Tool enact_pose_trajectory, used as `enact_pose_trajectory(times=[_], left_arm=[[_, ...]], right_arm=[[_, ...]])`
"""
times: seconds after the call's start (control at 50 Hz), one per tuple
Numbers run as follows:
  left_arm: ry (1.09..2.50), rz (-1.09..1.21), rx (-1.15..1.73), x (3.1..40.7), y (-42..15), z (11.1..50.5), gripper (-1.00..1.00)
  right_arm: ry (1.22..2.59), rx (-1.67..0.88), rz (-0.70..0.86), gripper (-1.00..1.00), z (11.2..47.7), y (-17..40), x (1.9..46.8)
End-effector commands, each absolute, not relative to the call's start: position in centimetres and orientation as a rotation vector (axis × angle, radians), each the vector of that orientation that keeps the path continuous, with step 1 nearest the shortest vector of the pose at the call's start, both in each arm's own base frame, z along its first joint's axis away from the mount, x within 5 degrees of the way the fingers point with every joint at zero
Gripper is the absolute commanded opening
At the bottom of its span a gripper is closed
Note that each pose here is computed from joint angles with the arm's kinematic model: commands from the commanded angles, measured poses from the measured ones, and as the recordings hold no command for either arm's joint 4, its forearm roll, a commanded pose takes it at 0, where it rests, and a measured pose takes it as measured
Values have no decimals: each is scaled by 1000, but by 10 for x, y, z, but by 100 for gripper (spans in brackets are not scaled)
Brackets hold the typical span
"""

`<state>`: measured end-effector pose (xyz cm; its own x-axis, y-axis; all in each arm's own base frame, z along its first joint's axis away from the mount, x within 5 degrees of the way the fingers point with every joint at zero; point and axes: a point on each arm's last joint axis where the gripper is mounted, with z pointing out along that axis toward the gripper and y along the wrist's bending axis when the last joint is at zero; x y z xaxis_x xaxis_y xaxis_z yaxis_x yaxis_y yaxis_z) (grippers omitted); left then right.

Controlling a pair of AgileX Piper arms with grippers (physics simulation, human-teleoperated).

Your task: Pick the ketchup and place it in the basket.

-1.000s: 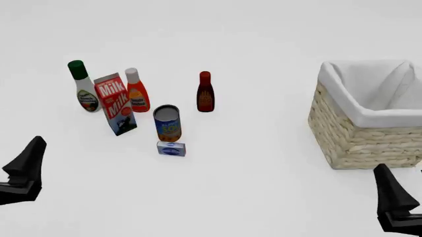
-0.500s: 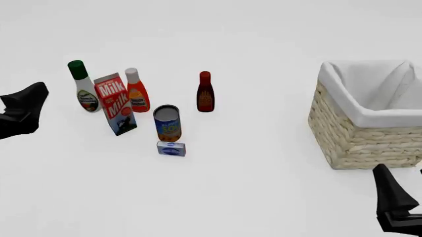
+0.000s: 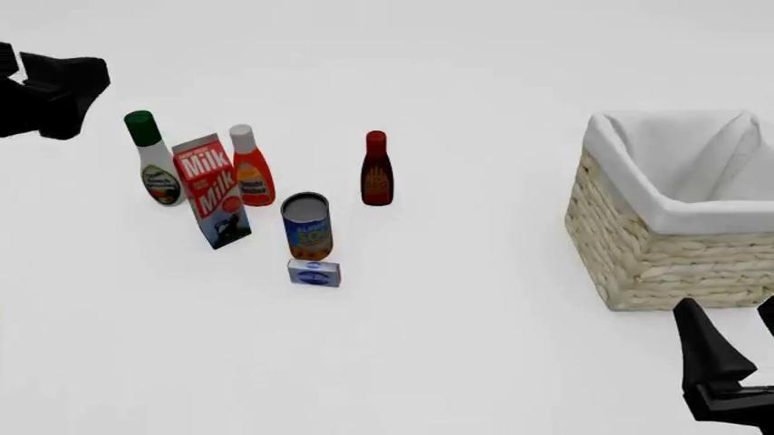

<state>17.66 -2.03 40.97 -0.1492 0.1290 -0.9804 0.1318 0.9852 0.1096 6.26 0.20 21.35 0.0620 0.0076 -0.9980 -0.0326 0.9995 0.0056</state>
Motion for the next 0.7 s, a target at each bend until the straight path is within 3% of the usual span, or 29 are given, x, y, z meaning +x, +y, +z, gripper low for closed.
enact_pose_trajectory(times=[0.02,0.28,0.34,0.4,0.7], left_arm=[[1829,-51,233,206,-34,426,100],[1928,-77,268,237,-47,445,100],[1985,-33,226,279,-39,465,100],[2091,-80,255,301,-57,453,100],[2124,-54,251,348,-58,459,100]], right_arm=[[1508,-26,31,100,214,2,63],[1512,-23,27,100,214,2,64],[1512,-24,23,100,214,2,65],[1509,-22,20,100,214,2,64],[1512,-19,3,100,214,1,65]])
